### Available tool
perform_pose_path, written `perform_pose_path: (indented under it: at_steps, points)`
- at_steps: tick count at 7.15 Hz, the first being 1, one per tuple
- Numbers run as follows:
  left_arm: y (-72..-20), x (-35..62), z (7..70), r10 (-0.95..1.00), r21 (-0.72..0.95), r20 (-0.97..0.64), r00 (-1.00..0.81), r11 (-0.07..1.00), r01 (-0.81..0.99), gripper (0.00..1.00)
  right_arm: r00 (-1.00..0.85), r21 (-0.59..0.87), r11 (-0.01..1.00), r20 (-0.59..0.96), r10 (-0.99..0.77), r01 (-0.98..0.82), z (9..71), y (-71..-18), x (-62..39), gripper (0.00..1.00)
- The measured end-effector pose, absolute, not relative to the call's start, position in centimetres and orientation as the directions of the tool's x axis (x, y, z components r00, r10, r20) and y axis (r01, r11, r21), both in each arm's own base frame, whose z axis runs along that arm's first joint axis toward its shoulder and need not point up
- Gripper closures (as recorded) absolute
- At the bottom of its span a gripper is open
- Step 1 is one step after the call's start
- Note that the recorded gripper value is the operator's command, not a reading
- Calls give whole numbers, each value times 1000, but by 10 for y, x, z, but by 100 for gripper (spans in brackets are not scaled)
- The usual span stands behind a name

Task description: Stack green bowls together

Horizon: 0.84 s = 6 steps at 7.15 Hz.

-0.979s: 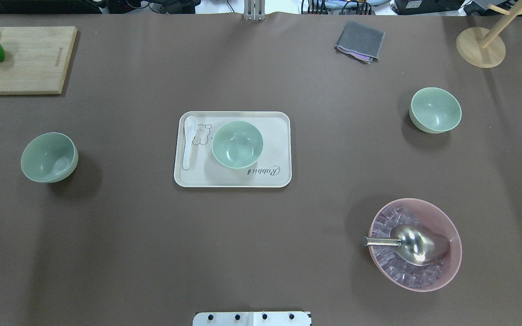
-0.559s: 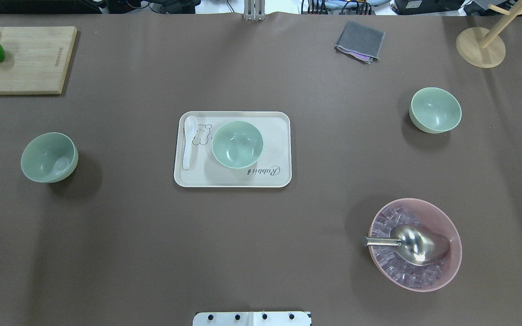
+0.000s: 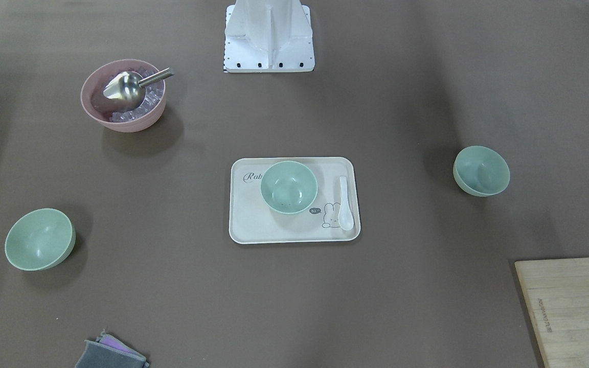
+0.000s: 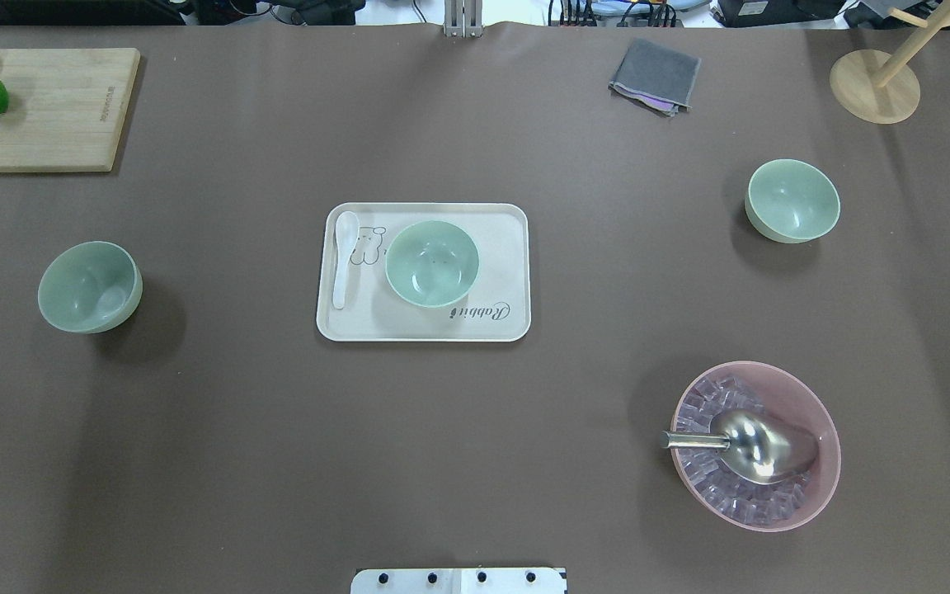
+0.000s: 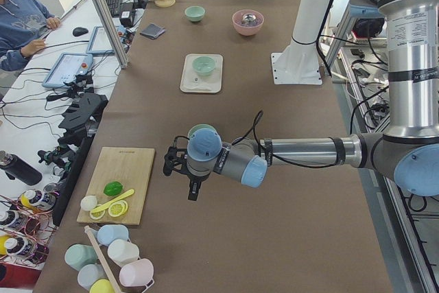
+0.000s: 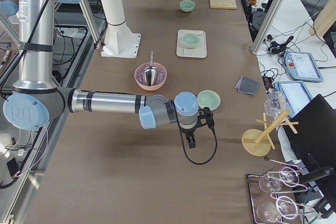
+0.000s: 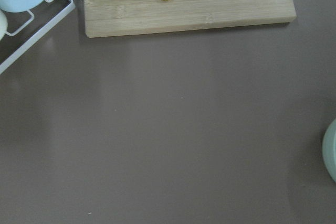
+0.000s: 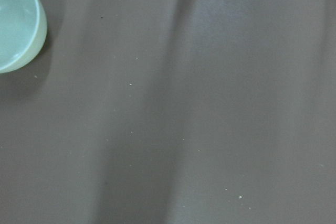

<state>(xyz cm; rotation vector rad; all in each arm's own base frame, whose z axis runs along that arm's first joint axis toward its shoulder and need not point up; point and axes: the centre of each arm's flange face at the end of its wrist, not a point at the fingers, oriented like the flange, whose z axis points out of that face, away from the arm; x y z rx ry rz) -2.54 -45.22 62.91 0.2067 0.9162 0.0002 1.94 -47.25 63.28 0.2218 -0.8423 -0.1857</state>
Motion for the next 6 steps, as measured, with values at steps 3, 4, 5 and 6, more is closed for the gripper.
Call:
perform_pose_path:
  at_steps: [3,4,5,6]
  points:
    - [-469,25,603,34,133,-810,586,983,127,2,638,266,959,722,-268,100,593,-513,-42,0]
    - [-475,40,595,13,114,-814,580,984,138,2,657,286,950,692,-298,129,580,-533,-69,0]
    - [-482,57,585,-20,81,-822,569,985,151,2,676,296,942,663,-321,157,572,-557,-97,0]
    - [-486,73,578,-39,61,-822,568,986,155,2,686,293,940,648,-331,176,569,-588,-123,0]
